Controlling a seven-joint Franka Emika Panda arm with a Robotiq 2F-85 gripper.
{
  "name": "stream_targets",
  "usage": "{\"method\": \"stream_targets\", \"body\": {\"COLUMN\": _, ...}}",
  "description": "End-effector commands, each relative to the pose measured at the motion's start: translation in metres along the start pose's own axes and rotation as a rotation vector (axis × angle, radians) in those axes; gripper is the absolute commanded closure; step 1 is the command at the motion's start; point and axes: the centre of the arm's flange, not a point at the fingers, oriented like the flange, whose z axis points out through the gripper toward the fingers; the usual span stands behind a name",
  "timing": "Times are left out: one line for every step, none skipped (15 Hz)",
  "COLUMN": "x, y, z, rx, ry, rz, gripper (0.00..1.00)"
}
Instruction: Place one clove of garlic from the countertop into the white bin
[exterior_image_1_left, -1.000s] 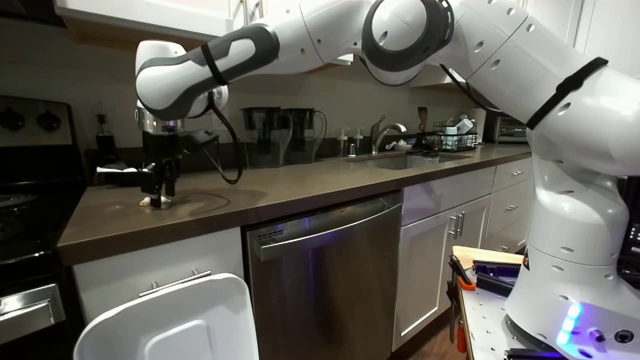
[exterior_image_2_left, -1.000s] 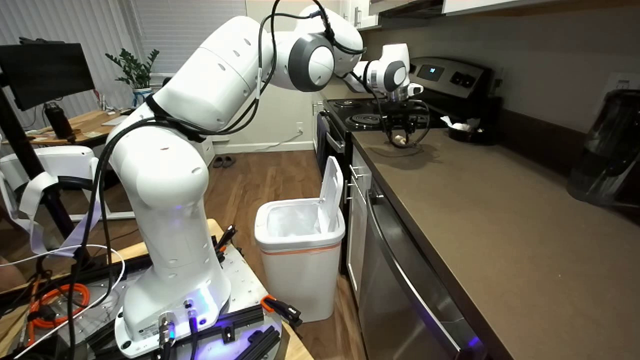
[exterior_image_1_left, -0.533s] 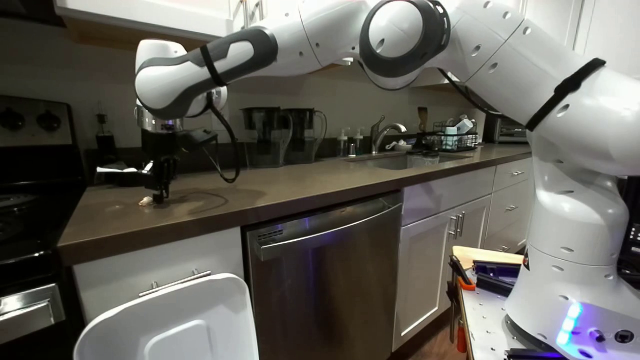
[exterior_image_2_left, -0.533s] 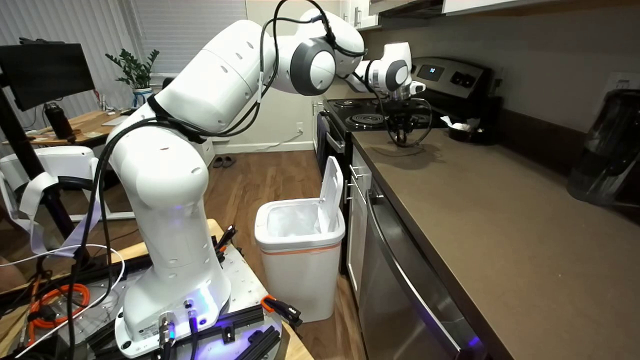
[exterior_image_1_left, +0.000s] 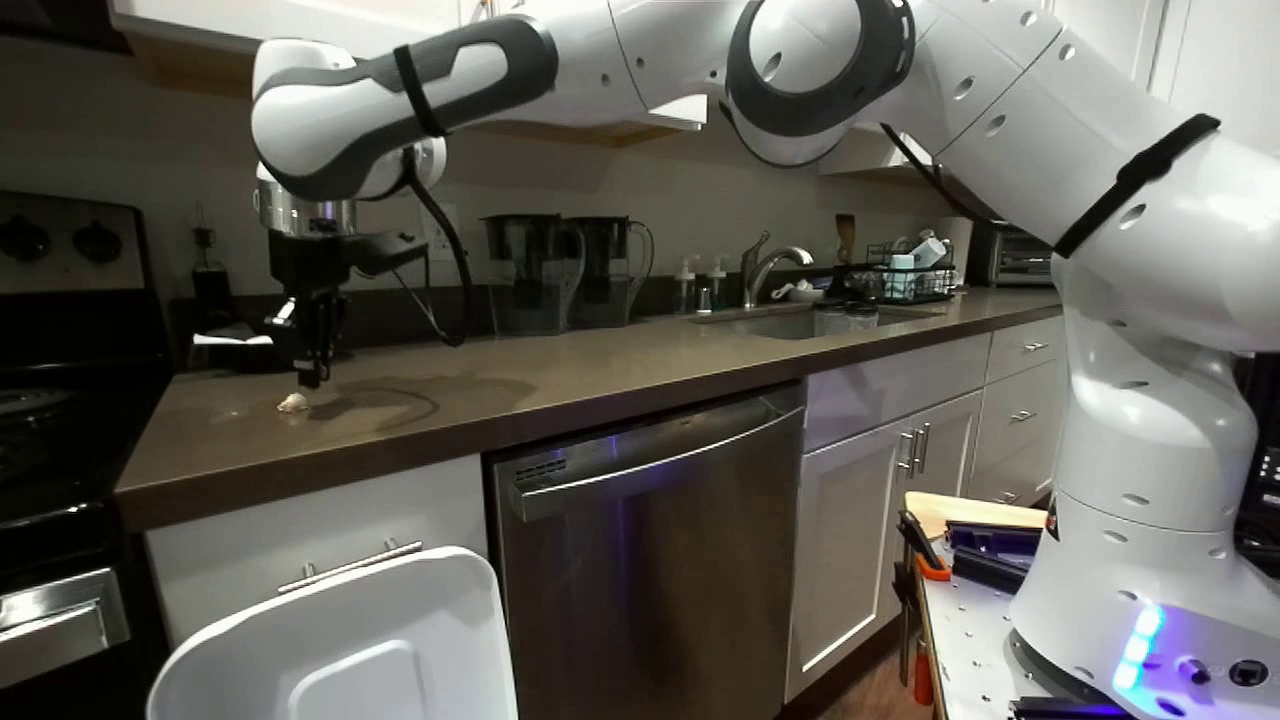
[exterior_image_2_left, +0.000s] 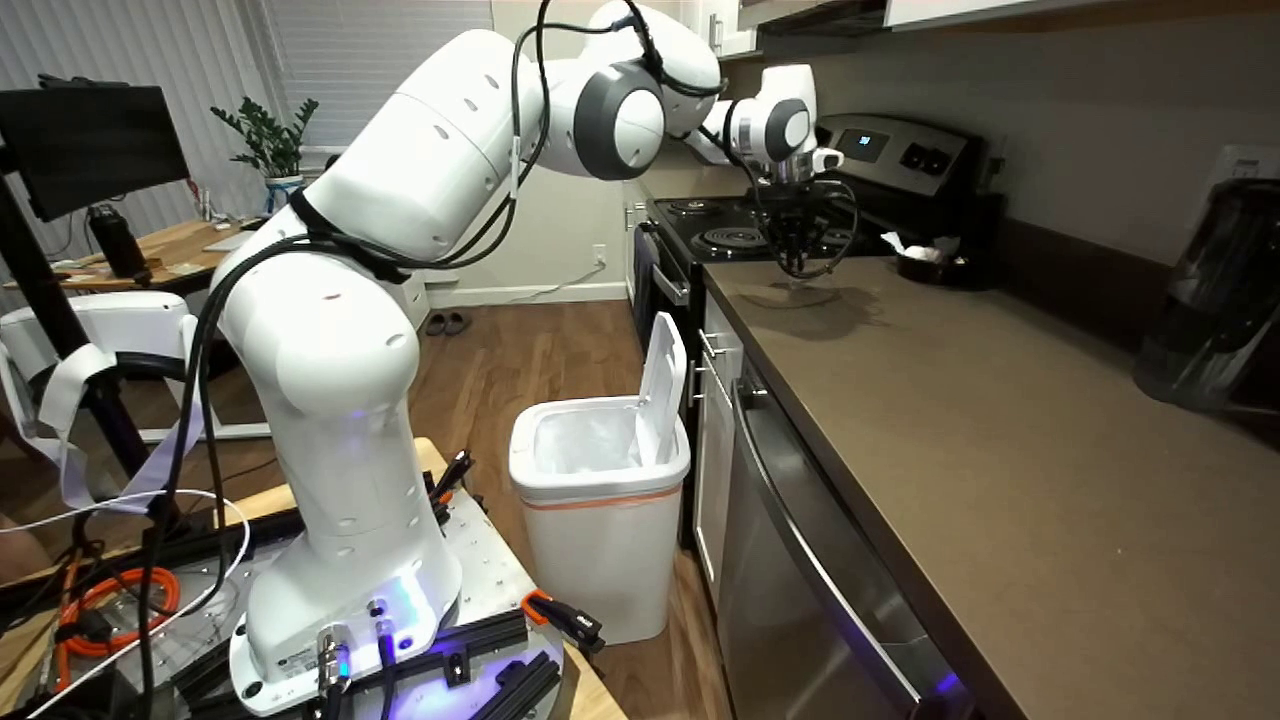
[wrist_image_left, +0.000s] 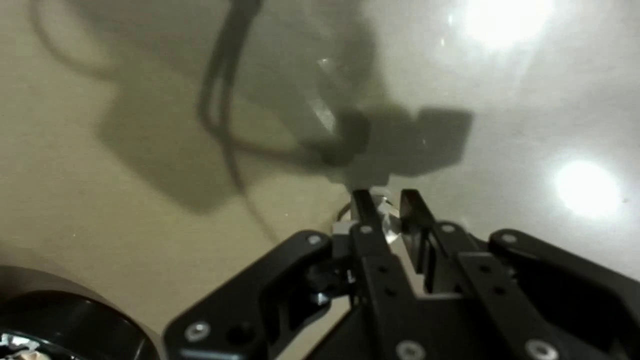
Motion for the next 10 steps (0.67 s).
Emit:
{"method": "stream_targets", "body": {"x": -0.013, "y": -0.029, "z": -0.062, "rx": 0.032, "ry": -0.029, "rz": -0.008, "gripper": 0.90}}
{"method": "stream_targets", "body": {"x": -0.014, "y": -0.036, "z": -0.076, "rx": 0.035, "ry": -0.033, "rz": -0.015, "gripper": 0.90}}
{"method": "stream_targets", "body": {"x": -0.021, "y": -0.049, "z": -0.094, "rx": 0.047, "ry": -0.038, "rz": -0.021, "gripper": 0.90}}
{"method": "stream_targets", "body": {"x": -0.025, "y": -0.057, "z": -0.107, "rx": 0.050, "ry": -0.040, "rz": -0.025, "gripper": 0.90}}
{"method": "stream_targets", "body": {"x": -0.035, "y": -0.069, "z": -0.122, "rx": 0.066, "ry": -0.048, "rz": -0.027, "gripper": 0.90}}
{"method": "stream_targets", "body": {"x": -0.041, "y": -0.078, "z": -0.132, "rx": 0.083, "ry": -0.058, "rz": -0.027, "gripper": 0.90}}
{"method": "stream_targets", "body": {"x": -0.053, "y": -0.091, "z": -0.143, "rx": 0.106, "ry": -0.077, "rz": -0.027, "gripper": 0.90}}
{"method": "stream_targets", "body": {"x": -0.061, "y": -0.100, "z": -0.151, "rx": 0.128, "ry": -0.094, "rz": -0.025, "gripper": 0.90}}
{"method": "stream_targets", "body": {"x": -0.074, "y": -0.113, "z": -0.159, "rx": 0.155, "ry": -0.115, "rz": -0.020, "gripper": 0.90}}
{"method": "stream_targets", "body": {"x": -0.082, "y": -0.122, "z": -0.165, "rx": 0.179, "ry": -0.135, "rz": -0.015, "gripper": 0.90}}
